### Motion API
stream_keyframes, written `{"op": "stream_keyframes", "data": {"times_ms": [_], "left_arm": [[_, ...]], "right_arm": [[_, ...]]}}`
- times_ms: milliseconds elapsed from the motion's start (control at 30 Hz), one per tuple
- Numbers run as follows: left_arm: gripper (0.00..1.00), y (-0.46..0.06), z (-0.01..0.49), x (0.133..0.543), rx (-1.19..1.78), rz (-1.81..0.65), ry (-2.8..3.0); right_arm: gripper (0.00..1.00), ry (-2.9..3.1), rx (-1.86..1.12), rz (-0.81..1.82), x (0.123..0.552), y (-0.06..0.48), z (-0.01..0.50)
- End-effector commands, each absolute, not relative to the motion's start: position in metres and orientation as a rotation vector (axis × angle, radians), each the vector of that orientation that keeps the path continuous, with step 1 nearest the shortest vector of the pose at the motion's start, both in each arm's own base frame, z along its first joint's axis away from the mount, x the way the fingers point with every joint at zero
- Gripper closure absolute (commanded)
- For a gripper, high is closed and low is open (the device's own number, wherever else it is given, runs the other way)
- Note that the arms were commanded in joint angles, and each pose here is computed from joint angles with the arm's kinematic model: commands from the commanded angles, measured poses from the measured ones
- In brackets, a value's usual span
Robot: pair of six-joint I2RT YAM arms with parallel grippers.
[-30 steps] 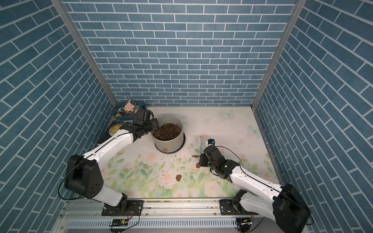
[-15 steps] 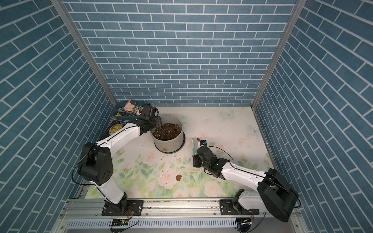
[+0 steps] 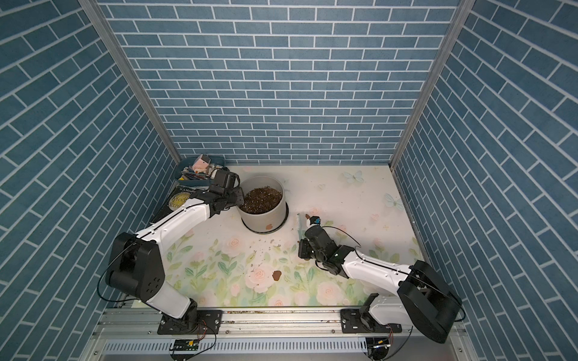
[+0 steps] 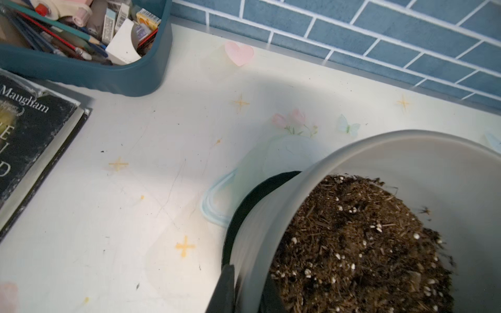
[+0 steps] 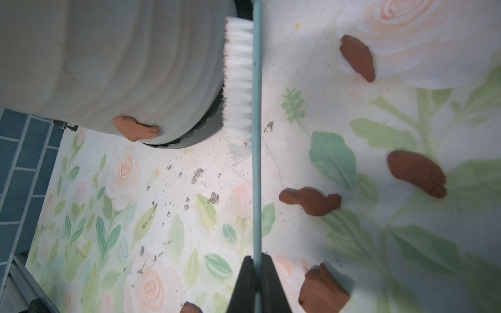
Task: Scrub the dried mud off the ceramic pot
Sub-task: Rotate the pot on the tray.
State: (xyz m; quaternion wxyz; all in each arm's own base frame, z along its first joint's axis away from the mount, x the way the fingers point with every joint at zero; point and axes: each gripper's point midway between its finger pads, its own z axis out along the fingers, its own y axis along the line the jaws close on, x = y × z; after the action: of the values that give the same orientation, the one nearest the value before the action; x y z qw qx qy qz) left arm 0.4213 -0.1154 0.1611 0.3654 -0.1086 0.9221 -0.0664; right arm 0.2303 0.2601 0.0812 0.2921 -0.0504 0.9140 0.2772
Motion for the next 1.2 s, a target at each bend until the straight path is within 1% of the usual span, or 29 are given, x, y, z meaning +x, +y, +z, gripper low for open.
{"op": "stream_keyframes", "data": {"times_ms": [0, 33, 67, 100, 133, 167, 200, 300, 333, 500, 567, 633, 700, 733, 833, 933, 967, 1067, 1167], "left_arm": [[0.92, -0.12, 0.169, 0.405, -0.316, -0.281, 2.375], [0.87, -0.126, 0.17, 0.4, -0.31, -0.329, 2.375], [0.78, -0.132, 0.17, 0.396, -0.3, -0.375, 2.375], [0.67, -0.137, 0.172, 0.393, -0.29, -0.411, 2.366], [0.59, -0.139, 0.173, 0.393, -0.287, -0.43, 2.356], [0.53, -0.139, 0.172, 0.394, -0.291, -0.428, 2.346], [0.49, -0.135, 0.171, 0.398, -0.3, -0.399, 2.34], [0.41, -0.128, 0.173, 0.417, -0.311, -0.33, 2.326], [0.4, -0.127, 0.175, 0.425, -0.315, -0.316, 2.321], [0.38, -0.124, 0.174, 0.452, -0.306, -0.235, 2.313], [0.41, -0.124, 0.171, 0.456, -0.307, -0.221, 2.318], [0.48, -0.123, 0.17, 0.454, -0.306, -0.223, 2.322], [0.6, -0.122, 0.168, 0.448, -0.306, -0.229, 2.325], [0.69, -0.121, 0.168, 0.443, -0.309, -0.23, 2.326], [0.86, -0.118, 0.165, 0.431, -0.317, -0.234, 2.338], [0.98, -0.116, 0.164, 0.42, -0.344, -0.26, 2.345], [1.0, -0.117, 0.165, 0.417, -0.348, -0.273, 2.345], [1.0, -0.12, 0.167, 0.409, -0.357, -0.306, 2.345], [1.0, -0.124, 0.167, 0.404, -0.368, -0.335, 2.345]], "right_arm": [[1.0, 2.391, -0.102, 0.8, 0.24, 0.275, 0.096], [1.0, 2.392, -0.101, 0.801, 0.242, 0.277, 0.096], [1.0, 2.395, -0.103, 0.802, 0.243, 0.28, 0.096], [1.0, 2.398, -0.106, 0.806, 0.245, 0.283, 0.095], [1.0, 2.398, -0.112, 0.814, 0.245, 0.287, 0.095], [1.0, 2.401, -0.116, 0.818, 0.246, 0.29, 0.094], [1.0, 2.4, -0.121, 0.82, 0.247, 0.292, 0.095], [1.0, 2.408, -0.141, 0.818, 0.246, 0.299, 0.094], [1.0, 2.41, -0.146, 0.816, 0.245, 0.301, 0.093], [1.0, 2.426, -0.161, 0.789, 0.238, 0.302, 0.087], [1.0, 2.431, -0.156, 0.779, 0.237, 0.301, 0.084], [1.0, 2.434, -0.148, 0.775, 0.236, 0.3, 0.082], [1.0, 2.432, -0.143, 0.773, 0.237, 0.3, 0.081], [1.0, 2.435, -0.138, 0.77, 0.238, 0.3, 0.08], [1.0, 2.455, -0.121, 0.777, 0.241, 0.303, 0.076], [1.0, 2.456, -0.119, 0.785, 0.248, 0.312, 0.077], [1.0, 2.456, -0.119, 0.787, 0.25, 0.315, 0.077], [1.0, 2.453, -0.067, 0.732, 0.26, 0.312, 0.073], [1.0, 2.439, -0.044, 0.758, 0.268, 0.316, 0.073]]}}
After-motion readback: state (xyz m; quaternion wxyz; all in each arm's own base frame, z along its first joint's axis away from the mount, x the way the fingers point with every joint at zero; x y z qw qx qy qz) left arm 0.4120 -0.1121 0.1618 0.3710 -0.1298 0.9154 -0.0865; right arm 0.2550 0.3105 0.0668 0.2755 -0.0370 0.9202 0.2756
